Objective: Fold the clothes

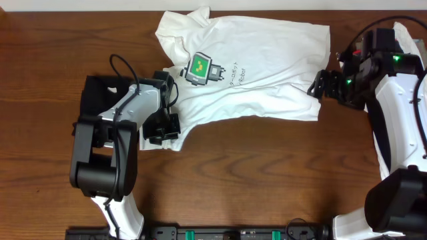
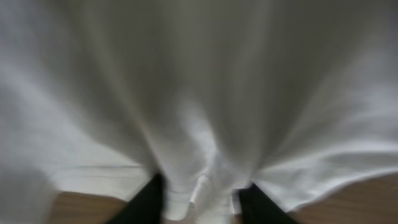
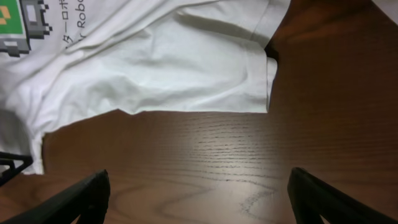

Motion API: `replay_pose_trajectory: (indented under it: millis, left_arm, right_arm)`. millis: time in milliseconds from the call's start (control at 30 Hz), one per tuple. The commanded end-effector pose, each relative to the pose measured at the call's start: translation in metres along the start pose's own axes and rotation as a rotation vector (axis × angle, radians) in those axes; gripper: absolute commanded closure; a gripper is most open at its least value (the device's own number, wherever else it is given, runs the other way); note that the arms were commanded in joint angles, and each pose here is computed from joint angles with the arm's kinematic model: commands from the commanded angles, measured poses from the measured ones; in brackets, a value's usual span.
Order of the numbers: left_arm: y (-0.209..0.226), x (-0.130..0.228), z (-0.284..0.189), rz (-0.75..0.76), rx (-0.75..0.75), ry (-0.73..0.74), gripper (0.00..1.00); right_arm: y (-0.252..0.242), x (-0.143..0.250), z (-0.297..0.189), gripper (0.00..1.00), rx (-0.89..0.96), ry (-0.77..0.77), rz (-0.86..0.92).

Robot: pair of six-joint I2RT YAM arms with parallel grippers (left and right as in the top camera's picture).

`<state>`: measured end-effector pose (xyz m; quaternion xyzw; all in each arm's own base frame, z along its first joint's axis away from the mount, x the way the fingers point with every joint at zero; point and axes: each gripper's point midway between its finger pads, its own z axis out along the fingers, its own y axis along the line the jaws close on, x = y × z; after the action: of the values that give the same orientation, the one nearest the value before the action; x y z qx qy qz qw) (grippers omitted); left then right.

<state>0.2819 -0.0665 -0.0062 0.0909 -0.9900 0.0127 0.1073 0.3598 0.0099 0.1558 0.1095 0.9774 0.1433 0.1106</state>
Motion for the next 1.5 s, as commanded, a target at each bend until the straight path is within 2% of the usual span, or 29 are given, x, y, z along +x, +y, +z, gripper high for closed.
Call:
replay_pose_trajectory:
  millis: [0,33,167,300,500,600,867,1000,1133,1267,1467]
  left_arm:
    - [0.005,0.011,0.022,0.014,-0.02,0.087,0.88]
    - [0.005,0.015,0.021,0.012,-0.019,0.102,0.94]
    - [0.004,0.037,0.015,0.0,0.001,0.193,0.94]
    - [0.005,0.053,0.004,-0.006,0.005,0.241,0.94]
    - [0.005,0.058,-0.016,0.009,0.021,0.203,0.94]
    - [0.004,0.056,-0.023,0.014,0.033,0.172,0.94]
    - [0.002,0.051,-0.024,0.017,0.042,0.145,0.94]
    - [0.001,0.048,-0.023,0.019,0.046,0.134,0.94]
    - [0.001,0.048,-0.023,0.02,0.047,0.13,0.94]
    - [0.001,0.048,-0.023,0.038,0.049,0.131,0.94]
    - [0.001,0.048,-0.023,0.049,0.048,0.133,0.94]
  right_arm:
    - [-0.005,-0.006,-0.006,0.1,-0.001,-0.031,0.018]
    - [-0.006,-0.007,-0.006,0.1,0.0,-0.037,0.019]
    - [-0.009,-0.01,-0.001,0.12,0.011,-0.046,0.019]
    - [-0.021,0.0,0.018,0.18,0.047,0.012,0.039]
    - [-0.039,0.033,0.069,0.19,0.063,0.176,0.116]
    - [-0.039,0.048,0.092,0.15,0.026,0.239,0.135]
    - [-0.04,0.056,0.132,0.21,-0.035,0.204,0.187]
    - [-0.051,0.062,0.141,0.32,0.011,0.192,0.241]
    - [-0.061,0.068,0.149,0.53,0.051,0.177,0.257]
    - [-0.062,0.068,0.155,0.62,0.046,0.158,0.252]
    - [-0.066,0.073,0.153,0.95,0.067,0.173,0.269]
